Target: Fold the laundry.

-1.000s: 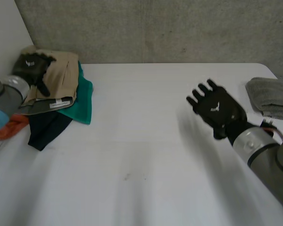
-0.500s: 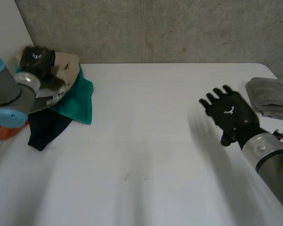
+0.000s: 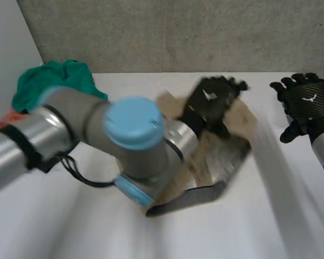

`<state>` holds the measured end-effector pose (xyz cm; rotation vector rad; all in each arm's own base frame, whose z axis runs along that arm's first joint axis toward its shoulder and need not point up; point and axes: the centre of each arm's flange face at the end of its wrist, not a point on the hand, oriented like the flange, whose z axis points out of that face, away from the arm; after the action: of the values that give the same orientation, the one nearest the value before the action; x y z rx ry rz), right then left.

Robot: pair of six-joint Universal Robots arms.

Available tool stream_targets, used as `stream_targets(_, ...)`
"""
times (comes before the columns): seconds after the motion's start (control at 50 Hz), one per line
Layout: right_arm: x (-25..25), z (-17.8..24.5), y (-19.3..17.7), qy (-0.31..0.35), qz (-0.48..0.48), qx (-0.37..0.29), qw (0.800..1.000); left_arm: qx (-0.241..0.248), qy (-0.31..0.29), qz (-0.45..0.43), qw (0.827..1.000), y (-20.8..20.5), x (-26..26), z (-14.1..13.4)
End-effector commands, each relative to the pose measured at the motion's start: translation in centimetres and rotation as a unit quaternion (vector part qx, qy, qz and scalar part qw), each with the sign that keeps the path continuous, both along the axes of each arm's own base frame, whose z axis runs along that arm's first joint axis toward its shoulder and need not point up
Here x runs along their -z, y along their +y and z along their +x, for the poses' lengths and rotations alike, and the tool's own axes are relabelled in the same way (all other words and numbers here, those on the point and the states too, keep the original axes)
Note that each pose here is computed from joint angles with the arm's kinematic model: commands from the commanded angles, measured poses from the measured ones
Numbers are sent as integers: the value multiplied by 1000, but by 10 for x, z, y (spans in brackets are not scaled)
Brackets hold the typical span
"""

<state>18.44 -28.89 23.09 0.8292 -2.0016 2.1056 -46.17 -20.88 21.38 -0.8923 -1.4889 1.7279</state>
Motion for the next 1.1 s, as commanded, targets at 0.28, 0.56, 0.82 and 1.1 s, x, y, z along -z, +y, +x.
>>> stream_targets(0.28,10,-14,4,-27,135,20,990,-146,-32,-83,985,-84,-66,114)
stream_targets(0.56,70,1,15,-1,206,-6,979,-189,-228,-92,951,-188,41,194)
stream_targets(0.82,95,3,10,4,169,-14,986,-158,-251,-77,952,-208,104,189)
stream_targets(1.1,106,-1,1,38,153,-6,987,-163,-278,-115,940,-214,121,176)
